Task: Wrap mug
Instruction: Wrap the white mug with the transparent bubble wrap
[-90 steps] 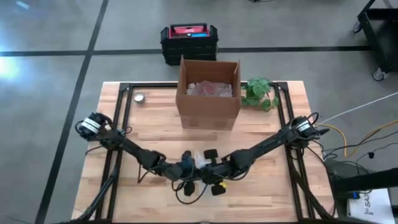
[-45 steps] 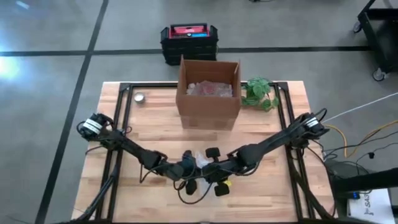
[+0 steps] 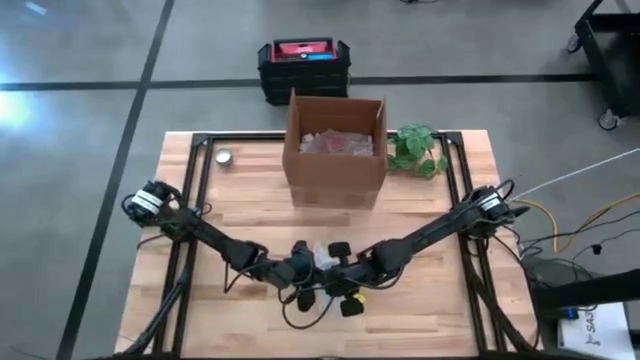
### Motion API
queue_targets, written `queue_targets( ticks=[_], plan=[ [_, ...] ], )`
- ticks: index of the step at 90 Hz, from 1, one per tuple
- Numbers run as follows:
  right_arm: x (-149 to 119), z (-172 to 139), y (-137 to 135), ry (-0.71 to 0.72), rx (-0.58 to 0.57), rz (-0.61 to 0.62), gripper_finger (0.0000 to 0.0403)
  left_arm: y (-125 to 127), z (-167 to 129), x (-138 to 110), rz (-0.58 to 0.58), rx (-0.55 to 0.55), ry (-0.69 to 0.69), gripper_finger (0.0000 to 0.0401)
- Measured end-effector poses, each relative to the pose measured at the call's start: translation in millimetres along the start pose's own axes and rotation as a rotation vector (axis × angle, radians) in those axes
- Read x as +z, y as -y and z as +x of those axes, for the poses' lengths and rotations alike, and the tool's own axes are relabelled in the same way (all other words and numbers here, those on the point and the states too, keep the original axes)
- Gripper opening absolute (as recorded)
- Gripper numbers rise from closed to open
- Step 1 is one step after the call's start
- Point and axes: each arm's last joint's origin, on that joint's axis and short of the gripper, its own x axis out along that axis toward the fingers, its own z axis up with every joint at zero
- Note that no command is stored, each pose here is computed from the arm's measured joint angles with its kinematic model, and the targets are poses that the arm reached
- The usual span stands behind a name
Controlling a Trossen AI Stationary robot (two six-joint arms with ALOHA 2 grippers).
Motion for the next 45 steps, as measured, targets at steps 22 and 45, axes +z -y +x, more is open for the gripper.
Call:
queue_targets(
  ticks=[22, 45],
  plan=[
    [-2, 1, 1, -0.016, -0.004, 0.019, 0.0, 10, -12, 7, 0.01, -0.027, 0.031, 0.0],
    [-2, 1, 0, -0.009, -0.01, 0.01, 0.0, 9, -23, 20, 0.139, 0.109, 0.13, 0.0]
  ],
)
